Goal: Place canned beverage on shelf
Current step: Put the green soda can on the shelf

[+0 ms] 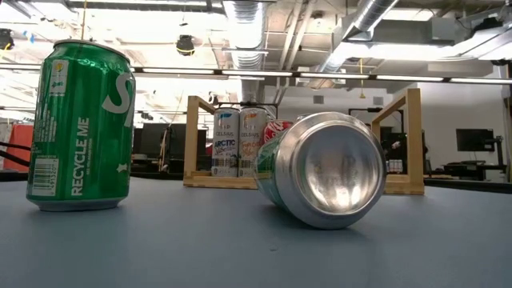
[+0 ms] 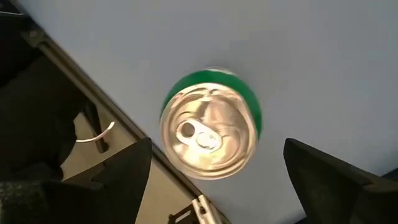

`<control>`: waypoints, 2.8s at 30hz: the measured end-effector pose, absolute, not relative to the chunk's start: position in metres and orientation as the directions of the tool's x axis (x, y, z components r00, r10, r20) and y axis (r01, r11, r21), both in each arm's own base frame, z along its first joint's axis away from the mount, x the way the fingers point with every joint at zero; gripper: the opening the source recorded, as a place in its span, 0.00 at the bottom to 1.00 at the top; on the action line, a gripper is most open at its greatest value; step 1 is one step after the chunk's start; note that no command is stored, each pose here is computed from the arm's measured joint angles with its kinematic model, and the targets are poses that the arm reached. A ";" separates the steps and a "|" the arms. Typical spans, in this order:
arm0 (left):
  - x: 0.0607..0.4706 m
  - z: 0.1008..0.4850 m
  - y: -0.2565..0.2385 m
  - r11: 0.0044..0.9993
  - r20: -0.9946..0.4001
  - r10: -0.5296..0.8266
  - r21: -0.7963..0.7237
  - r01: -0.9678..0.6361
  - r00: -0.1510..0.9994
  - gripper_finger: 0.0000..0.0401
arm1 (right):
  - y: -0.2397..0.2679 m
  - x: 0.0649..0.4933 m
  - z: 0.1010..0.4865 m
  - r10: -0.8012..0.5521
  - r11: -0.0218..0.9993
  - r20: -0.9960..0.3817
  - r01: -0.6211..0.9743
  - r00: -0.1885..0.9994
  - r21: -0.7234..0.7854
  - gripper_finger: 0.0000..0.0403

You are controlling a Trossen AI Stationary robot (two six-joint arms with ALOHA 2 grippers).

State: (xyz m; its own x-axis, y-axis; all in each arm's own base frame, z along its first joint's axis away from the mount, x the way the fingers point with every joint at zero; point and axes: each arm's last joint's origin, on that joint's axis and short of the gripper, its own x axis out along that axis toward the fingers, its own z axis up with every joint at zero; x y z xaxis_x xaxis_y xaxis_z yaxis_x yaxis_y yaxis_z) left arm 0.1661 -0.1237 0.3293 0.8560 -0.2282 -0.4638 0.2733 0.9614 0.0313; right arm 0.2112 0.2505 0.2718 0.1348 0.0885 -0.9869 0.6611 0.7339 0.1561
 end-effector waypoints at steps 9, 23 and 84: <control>0.166 0.329 -0.124 0.962 -0.464 -0.229 0.029 0.273 0.856 0.65 | 0.247 0.213 0.260 0.093 0.730 -0.989 0.667 0.113 0.145 0.88; 0.166 0.329 -0.124 0.962 -0.467 -0.227 0.030 0.272 0.854 0.65 | 0.236 0.226 0.255 0.092 0.721 -0.988 0.677 0.121 0.150 0.82; 0.165 0.326 -0.122 0.970 -0.493 -0.203 0.014 0.241 0.846 0.65 | 0.153 0.265 0.310 -0.142 0.990 -0.923 0.059 0.357 -0.130 0.54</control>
